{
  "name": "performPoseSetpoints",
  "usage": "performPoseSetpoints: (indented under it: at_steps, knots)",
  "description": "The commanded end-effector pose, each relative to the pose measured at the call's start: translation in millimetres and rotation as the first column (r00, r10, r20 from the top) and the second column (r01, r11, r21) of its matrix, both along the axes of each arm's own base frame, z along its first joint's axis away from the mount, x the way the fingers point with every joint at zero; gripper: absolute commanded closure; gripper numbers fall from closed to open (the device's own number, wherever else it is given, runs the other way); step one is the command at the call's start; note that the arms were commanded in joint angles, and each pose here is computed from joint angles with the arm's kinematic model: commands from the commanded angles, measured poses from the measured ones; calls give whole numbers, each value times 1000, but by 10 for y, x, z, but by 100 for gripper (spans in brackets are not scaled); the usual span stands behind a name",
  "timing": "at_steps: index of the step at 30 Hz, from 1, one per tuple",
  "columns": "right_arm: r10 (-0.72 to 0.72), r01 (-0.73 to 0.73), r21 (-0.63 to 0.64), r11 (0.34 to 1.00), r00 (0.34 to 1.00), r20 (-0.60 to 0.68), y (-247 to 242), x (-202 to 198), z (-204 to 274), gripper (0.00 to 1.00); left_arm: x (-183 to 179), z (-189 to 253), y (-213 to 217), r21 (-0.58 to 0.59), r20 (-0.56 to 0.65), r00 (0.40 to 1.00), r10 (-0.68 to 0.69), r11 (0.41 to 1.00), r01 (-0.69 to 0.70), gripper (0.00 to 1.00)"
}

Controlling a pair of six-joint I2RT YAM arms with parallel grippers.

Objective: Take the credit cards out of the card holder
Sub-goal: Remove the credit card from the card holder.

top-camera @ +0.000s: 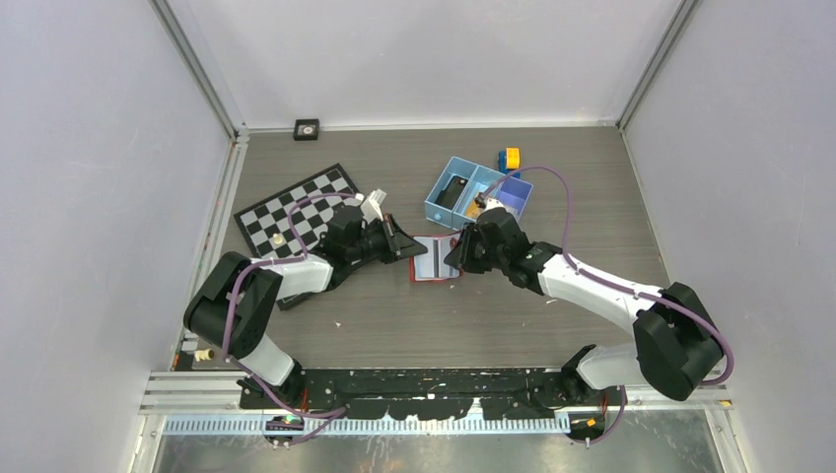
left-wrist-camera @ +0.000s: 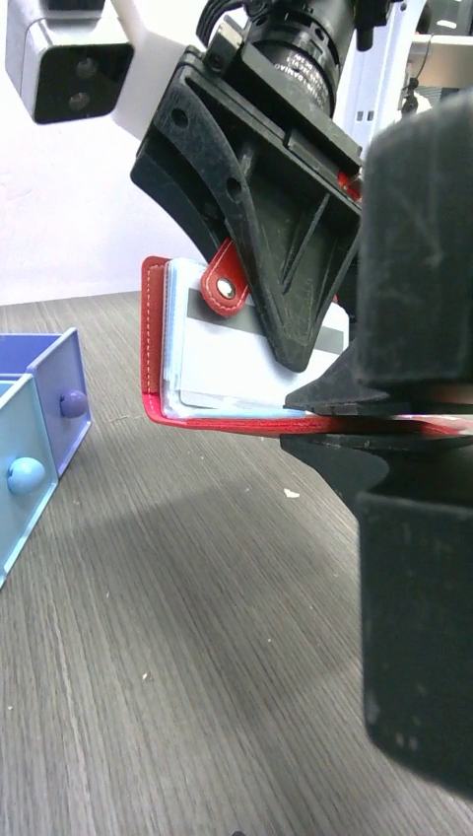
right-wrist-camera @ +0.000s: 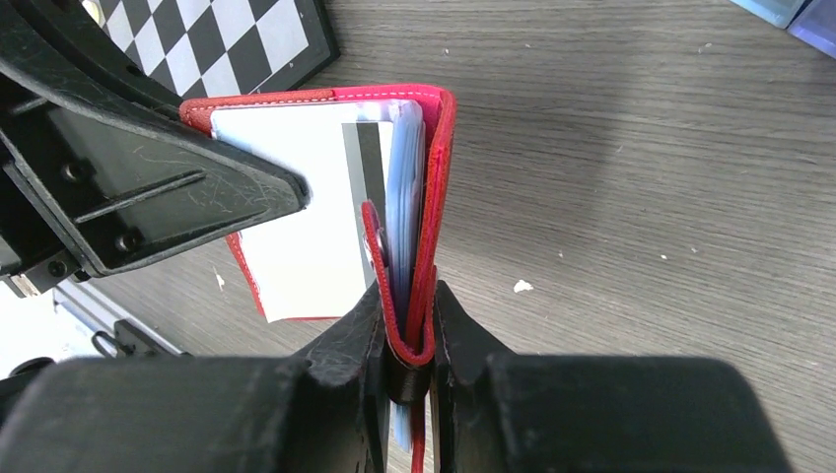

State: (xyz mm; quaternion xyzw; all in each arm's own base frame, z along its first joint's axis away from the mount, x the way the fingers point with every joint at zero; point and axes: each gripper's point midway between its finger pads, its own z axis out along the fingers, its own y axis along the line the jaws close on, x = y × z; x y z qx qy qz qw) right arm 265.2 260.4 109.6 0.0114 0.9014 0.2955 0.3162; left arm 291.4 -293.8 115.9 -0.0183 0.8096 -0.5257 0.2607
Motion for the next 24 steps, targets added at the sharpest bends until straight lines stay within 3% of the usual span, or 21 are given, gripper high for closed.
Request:
performPoseSetpoints:
  at_steps: [1,3,5,8,14,18,24]
  knots:
    - [1,-8,117,993,998,63,84,104,317,99,22,165,-64,-21,52,998,-36,999,38,100]
    - [-19,12,118,993,998,58,28,128,302,91,20,169,-50,-16,56,998,-32,999,32,100]
    - [-58,52,104,993,997,54,-69,167,271,75,21,175,-35,-8,60,998,-26,1000,27,100]
    - [-154,151,61,987,987,44,-305,257,224,59,25,195,-3,-4,63,998,-16,1000,17,100]
    - [-273,270,36,962,951,149,-664,284,484,42,31,241,41,-14,66,998,-1,1000,2,100]
    - [-233,212,116,970,946,223,-636,188,729,41,33,250,54,-15,70,998,6,1000,-5,100]
    - [-28,-29,250,968,975,221,-159,57,825,59,0,383,19,-76,104,995,-10,997,18,100]
